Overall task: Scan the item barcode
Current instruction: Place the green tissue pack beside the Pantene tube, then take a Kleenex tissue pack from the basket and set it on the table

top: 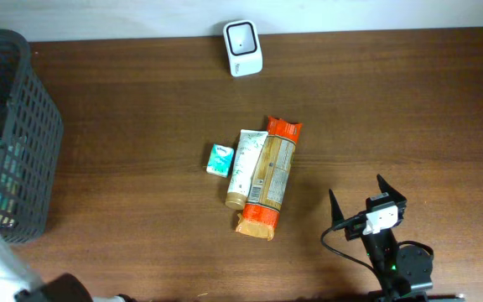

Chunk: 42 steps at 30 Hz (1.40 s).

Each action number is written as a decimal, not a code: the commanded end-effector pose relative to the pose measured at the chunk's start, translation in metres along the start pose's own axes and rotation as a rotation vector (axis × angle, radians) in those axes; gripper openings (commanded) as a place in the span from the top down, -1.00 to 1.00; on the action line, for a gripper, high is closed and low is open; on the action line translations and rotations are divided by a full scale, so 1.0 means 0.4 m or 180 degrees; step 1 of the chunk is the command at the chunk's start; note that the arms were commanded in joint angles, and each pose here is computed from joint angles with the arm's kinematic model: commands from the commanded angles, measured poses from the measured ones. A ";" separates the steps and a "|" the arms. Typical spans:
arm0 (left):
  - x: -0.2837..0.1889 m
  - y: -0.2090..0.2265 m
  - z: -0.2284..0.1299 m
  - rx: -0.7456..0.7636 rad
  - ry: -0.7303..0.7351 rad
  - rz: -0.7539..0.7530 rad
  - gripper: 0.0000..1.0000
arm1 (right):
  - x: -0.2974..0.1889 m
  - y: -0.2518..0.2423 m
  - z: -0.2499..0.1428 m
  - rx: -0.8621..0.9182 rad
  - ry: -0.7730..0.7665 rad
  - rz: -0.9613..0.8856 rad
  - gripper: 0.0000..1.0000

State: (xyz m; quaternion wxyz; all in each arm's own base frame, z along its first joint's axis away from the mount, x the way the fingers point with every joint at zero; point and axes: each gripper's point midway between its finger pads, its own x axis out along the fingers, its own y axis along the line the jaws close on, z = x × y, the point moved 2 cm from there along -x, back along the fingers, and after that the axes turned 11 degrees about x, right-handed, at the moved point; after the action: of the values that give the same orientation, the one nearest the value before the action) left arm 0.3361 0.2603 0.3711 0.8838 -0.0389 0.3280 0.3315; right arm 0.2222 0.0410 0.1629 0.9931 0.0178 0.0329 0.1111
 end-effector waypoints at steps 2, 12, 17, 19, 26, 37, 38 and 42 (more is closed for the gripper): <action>0.151 0.080 -0.127 -0.0084 0.0718 0.0166 -0.50 | 0.000 -0.002 -0.006 0.0027 0.0005 -0.0004 -0.97; 0.481 -0.035 -0.387 0.1056 0.1449 -0.1195 -0.63 | 0.000 -0.002 -0.006 0.0027 0.0006 -0.0004 -0.97; 0.569 -0.066 -0.480 0.1001 0.1681 -0.1375 -0.58 | 0.000 -0.002 -0.006 0.0027 0.0005 -0.0004 -0.98; 0.586 -0.088 -0.498 0.1030 0.1687 -0.1506 -0.54 | 0.000 -0.002 -0.006 0.0027 0.0005 -0.0004 -0.98; 0.606 -0.144 -0.523 0.1124 0.1754 -0.1628 1.00 | 0.000 -0.002 -0.006 0.0027 0.0005 -0.0004 -0.97; 0.109 -0.063 0.107 -0.0028 -0.0087 -0.1114 1.00 | 0.000 -0.002 -0.006 0.0027 0.0005 -0.0004 -0.97; 0.032 -0.077 0.138 0.0018 -0.0265 -0.1185 1.00 | 0.000 -0.002 -0.006 0.0027 0.0005 -0.0004 -0.97; -0.173 -0.261 0.050 0.0368 0.0091 -0.1716 1.00 | 0.000 -0.002 -0.006 0.0027 0.0005 -0.0004 -0.98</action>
State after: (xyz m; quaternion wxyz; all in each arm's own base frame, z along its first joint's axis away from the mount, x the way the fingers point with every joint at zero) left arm 0.3629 0.2043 0.4291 0.9439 -0.0570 0.2943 0.1389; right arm 0.2222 0.0410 0.1629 0.9931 0.0178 0.0329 0.1111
